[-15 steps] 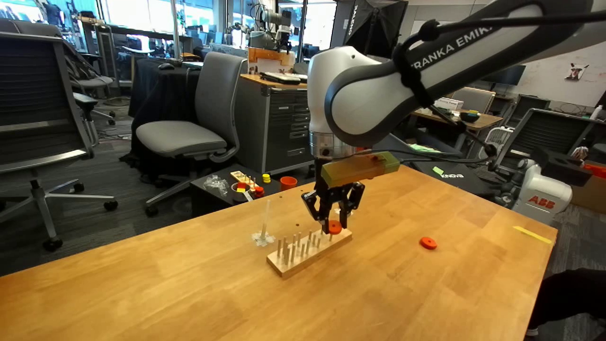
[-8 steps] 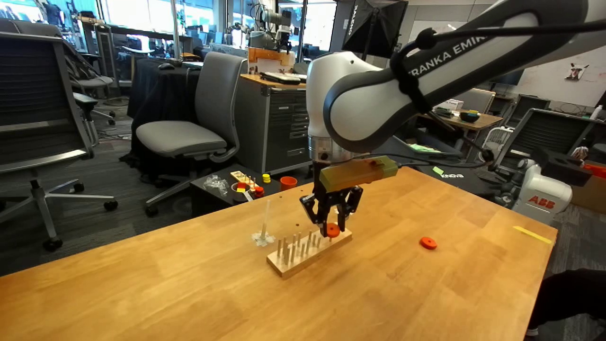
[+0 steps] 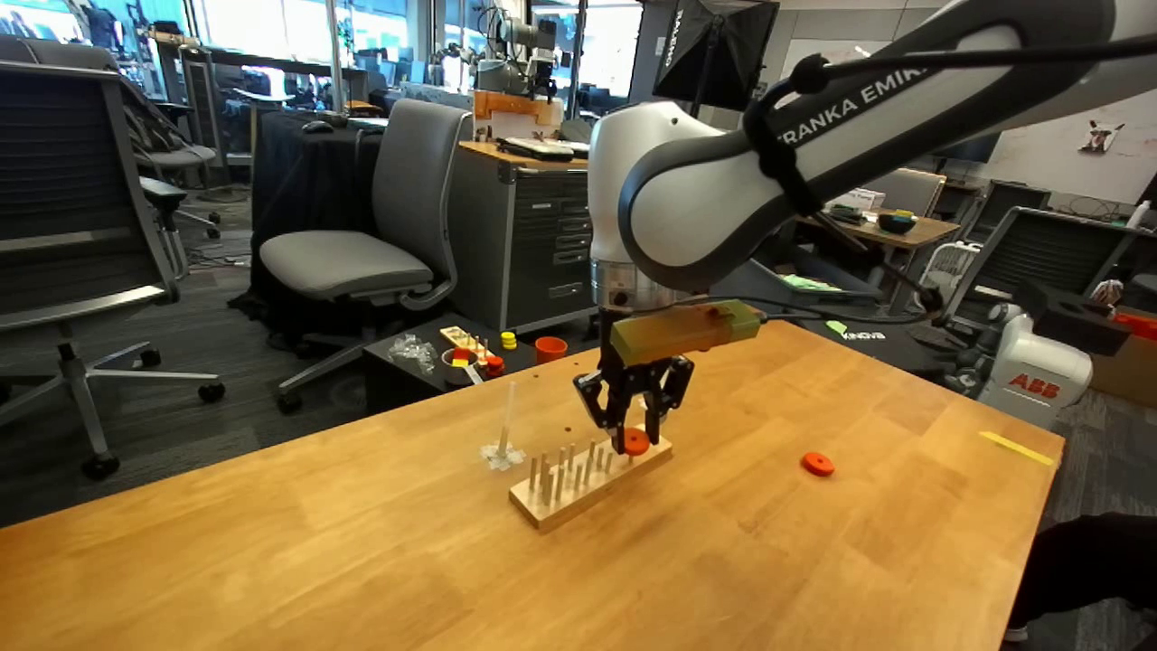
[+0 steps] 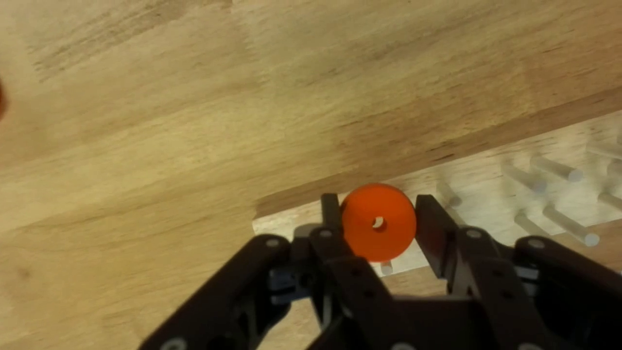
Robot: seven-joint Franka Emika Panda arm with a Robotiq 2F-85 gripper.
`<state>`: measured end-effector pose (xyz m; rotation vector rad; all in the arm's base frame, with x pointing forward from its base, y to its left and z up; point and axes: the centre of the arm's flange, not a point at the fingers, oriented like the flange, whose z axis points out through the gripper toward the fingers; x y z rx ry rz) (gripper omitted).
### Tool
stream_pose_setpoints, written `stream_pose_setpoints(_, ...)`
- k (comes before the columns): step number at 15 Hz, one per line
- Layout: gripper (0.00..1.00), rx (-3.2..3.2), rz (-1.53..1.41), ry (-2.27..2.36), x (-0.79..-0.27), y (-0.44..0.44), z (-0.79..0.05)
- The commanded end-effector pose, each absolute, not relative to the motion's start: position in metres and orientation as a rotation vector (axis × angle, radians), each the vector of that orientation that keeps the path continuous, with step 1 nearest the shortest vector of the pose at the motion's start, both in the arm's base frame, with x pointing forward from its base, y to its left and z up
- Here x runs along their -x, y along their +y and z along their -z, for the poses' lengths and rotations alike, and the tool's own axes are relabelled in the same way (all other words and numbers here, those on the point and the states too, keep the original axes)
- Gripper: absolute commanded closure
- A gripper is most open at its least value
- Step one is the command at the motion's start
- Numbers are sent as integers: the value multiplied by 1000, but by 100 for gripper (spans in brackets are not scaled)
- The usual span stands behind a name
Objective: Put the left orange object on the wooden board
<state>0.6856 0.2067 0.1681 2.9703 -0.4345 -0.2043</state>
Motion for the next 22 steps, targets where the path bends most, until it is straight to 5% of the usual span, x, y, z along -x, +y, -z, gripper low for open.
stream_pose_setpoints(1, 83, -3005, 223, -439, -690, 205, -167)
stream_pose_setpoints(22, 83, -3018, 211, -468, -702, 194, -174)
